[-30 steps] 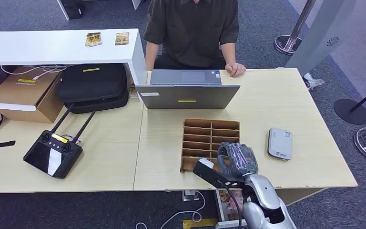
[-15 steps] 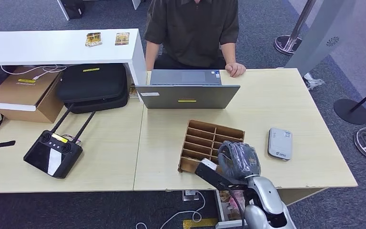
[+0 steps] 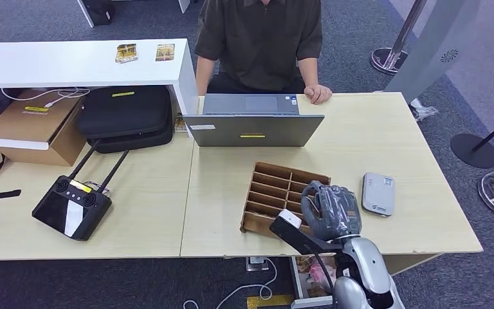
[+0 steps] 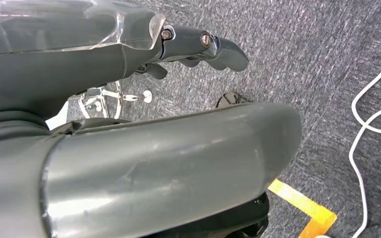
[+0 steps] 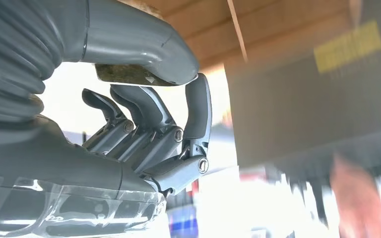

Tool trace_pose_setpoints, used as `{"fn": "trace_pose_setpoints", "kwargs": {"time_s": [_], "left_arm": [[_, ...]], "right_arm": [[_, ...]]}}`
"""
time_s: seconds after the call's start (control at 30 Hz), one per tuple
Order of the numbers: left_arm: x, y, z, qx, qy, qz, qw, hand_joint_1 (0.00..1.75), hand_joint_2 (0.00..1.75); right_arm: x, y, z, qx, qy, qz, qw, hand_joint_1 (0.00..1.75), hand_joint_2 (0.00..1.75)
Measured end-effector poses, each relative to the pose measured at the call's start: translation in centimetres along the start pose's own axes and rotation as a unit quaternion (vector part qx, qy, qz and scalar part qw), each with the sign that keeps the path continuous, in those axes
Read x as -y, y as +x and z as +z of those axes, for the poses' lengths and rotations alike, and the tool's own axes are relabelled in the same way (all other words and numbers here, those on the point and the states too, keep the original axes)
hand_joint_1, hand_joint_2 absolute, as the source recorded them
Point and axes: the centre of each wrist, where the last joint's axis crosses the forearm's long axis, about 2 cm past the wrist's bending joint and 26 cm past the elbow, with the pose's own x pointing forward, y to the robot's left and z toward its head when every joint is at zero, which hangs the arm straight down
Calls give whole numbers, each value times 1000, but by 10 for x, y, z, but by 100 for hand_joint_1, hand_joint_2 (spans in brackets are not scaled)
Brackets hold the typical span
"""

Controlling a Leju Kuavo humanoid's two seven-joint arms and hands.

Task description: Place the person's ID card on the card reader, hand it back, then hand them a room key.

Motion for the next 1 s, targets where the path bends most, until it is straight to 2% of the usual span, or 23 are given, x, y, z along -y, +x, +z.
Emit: {"fn": "trace_pose_setpoints", "kwargs": {"time_s": [0.17, 0.37, 0.6, 0.73, 0.9, 1.0], "left_arm": [[-1, 1, -1, -3, -5, 3, 1000, 0, 0], [-2, 1, -1, -2, 1, 6, 1000, 0, 0], [0, -2, 1, 0, 18, 16, 1000, 0, 0], [0, -2, 1, -2, 18, 19, 1000, 0, 0], [0, -2, 0, -5, 2, 17, 1000, 0, 0], [1, -2, 0, -3, -7, 6, 1000, 0, 0]], "right_arm": [[31, 6, -2, 37, -127, -2, 991, 175, 175], [53, 9, 2, 66, -209, 0, 976, 175, 175], [75, -1, 14, 81, -335, 13, 939, 175, 175], [93, -3, 19, 113, -389, 20, 914, 175, 175], [106, -1, 13, 142, -437, -28, 888, 175, 175], [105, 0, -7, 127, -442, -84, 884, 175, 175]]}}
